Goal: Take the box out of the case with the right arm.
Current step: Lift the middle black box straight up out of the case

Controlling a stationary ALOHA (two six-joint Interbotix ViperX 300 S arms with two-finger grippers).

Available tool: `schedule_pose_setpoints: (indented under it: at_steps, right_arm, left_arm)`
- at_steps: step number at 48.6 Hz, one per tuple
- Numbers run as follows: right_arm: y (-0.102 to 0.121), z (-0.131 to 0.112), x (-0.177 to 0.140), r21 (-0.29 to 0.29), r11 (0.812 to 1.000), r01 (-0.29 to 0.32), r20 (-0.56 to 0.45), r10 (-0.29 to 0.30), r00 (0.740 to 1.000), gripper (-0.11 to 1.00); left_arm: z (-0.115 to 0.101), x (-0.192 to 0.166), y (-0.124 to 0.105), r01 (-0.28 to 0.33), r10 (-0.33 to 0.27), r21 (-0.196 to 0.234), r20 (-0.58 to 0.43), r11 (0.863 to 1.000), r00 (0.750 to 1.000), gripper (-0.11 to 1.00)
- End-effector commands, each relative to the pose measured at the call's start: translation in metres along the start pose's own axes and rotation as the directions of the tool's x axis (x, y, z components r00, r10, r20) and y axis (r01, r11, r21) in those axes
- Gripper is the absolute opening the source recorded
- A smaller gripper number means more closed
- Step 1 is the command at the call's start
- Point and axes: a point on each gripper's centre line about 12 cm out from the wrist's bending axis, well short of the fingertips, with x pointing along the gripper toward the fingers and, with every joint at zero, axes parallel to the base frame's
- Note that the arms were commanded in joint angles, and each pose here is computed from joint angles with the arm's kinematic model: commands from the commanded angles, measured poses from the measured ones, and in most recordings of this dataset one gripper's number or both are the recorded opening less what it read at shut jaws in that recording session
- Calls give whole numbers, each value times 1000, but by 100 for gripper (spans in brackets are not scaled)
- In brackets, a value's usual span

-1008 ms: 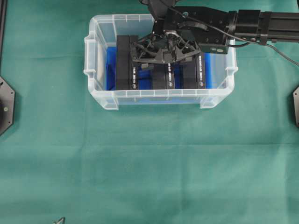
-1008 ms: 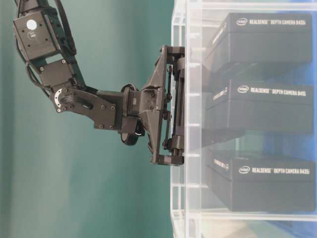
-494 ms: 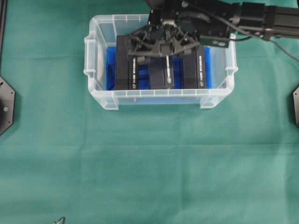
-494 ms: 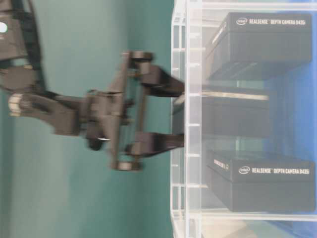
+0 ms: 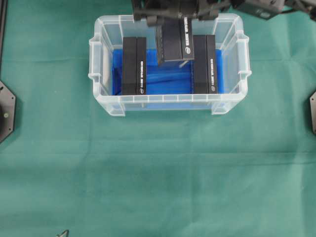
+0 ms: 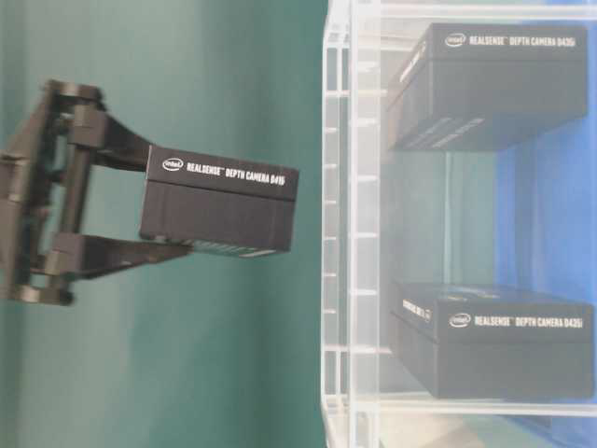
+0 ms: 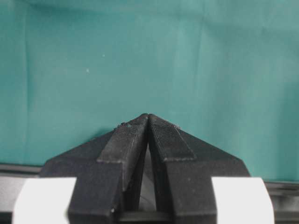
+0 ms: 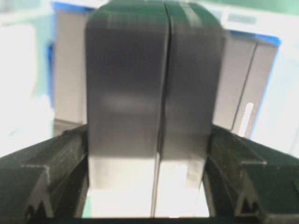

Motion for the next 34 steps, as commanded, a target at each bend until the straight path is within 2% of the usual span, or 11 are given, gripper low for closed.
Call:
schedule_pose_setpoints:
  at_steps: [1, 13, 34]
  right_arm:
    - [-7, 4, -45, 11, 996, -85, 26, 85, 996, 67]
    - [-9, 3, -73, 11, 994, -112, 56, 112, 992, 67]
    - [-9, 3, -74, 9, 995, -102, 87, 101, 991, 67]
  left_arm:
    - [2, -2, -1, 0, -1, 3, 11, 1000, 1000, 2]
    - [2, -4, 0, 1, -1, 3, 15, 1000, 1000, 2]
    - [2, -4, 0, 1, -1, 1, 15, 1000, 1000, 2]
